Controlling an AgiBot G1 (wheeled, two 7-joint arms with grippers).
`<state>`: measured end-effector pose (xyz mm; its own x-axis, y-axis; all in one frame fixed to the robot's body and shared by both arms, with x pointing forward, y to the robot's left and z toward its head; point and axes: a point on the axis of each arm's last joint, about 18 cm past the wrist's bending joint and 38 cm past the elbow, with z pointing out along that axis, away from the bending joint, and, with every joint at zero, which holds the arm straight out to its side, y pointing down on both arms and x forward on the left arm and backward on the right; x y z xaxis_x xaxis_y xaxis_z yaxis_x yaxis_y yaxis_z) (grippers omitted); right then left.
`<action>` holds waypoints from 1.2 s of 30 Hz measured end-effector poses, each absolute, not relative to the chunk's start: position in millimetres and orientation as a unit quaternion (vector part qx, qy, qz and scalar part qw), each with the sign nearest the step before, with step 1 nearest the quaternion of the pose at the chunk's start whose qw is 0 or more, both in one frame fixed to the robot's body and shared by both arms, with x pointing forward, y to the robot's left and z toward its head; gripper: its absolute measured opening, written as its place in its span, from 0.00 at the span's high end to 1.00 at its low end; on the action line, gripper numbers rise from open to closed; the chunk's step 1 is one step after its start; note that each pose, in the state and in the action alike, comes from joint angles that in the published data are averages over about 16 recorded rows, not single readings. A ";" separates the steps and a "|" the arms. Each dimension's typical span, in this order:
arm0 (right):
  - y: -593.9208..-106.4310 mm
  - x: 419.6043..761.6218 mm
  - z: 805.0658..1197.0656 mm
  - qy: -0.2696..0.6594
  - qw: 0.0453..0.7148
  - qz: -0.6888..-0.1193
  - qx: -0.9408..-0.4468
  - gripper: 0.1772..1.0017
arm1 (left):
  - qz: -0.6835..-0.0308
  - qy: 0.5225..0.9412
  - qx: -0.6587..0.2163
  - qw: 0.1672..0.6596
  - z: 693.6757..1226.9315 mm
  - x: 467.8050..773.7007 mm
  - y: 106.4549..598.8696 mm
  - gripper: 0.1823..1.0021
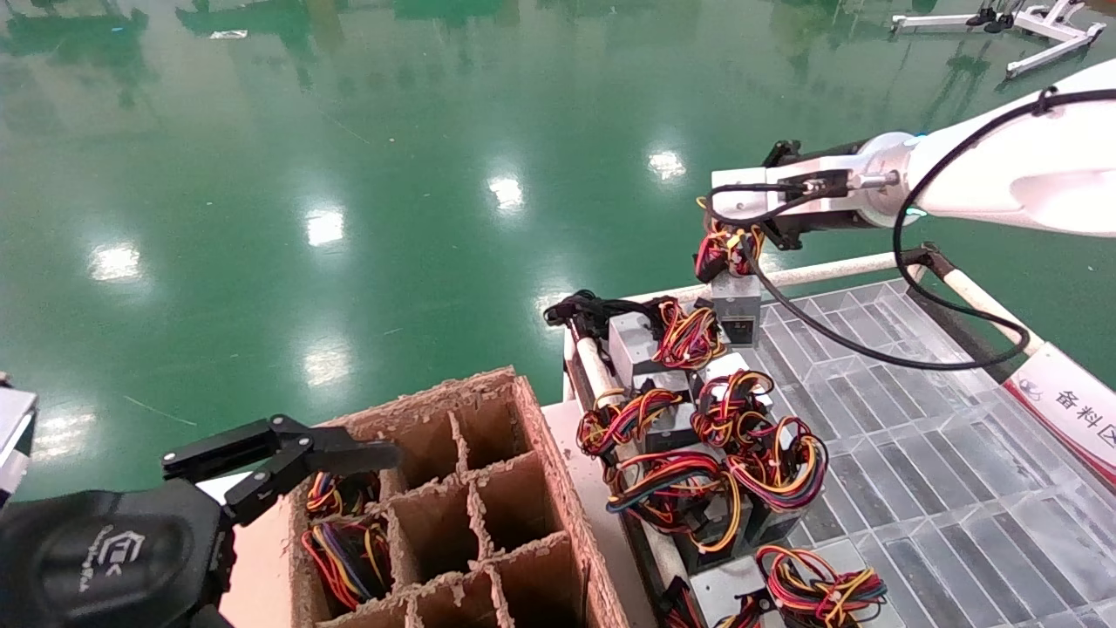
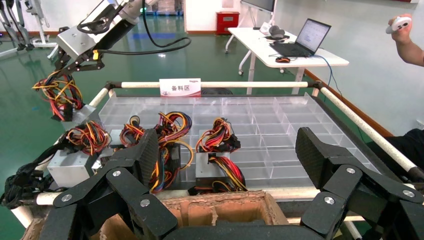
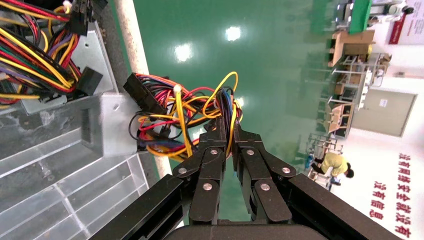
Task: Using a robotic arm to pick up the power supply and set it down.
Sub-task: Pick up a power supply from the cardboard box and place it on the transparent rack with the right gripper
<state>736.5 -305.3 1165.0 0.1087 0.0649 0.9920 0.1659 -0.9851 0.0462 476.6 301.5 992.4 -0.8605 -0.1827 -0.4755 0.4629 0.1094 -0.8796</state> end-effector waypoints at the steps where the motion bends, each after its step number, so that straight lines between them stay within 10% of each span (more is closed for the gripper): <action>1: -304.5 737.3 1163.8 -0.078 0.038 -0.663 -0.744 0.97 | -0.660 0.703 0.100 0.245 992.4 476.6 301.5 0.00; 36: -344.0 735.4 1133.8 -0.041 0.047 -0.638 -0.768 0.98 | -0.660 0.703 0.100 0.245 992.4 476.6 301.5 0.00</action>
<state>735.4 -344.0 1133.8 0.1829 0.0028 0.9831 0.1231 -0.9922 -0.0201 476.6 301.5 992.4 -0.8605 -0.1827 -0.4755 0.4629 0.1094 -0.8796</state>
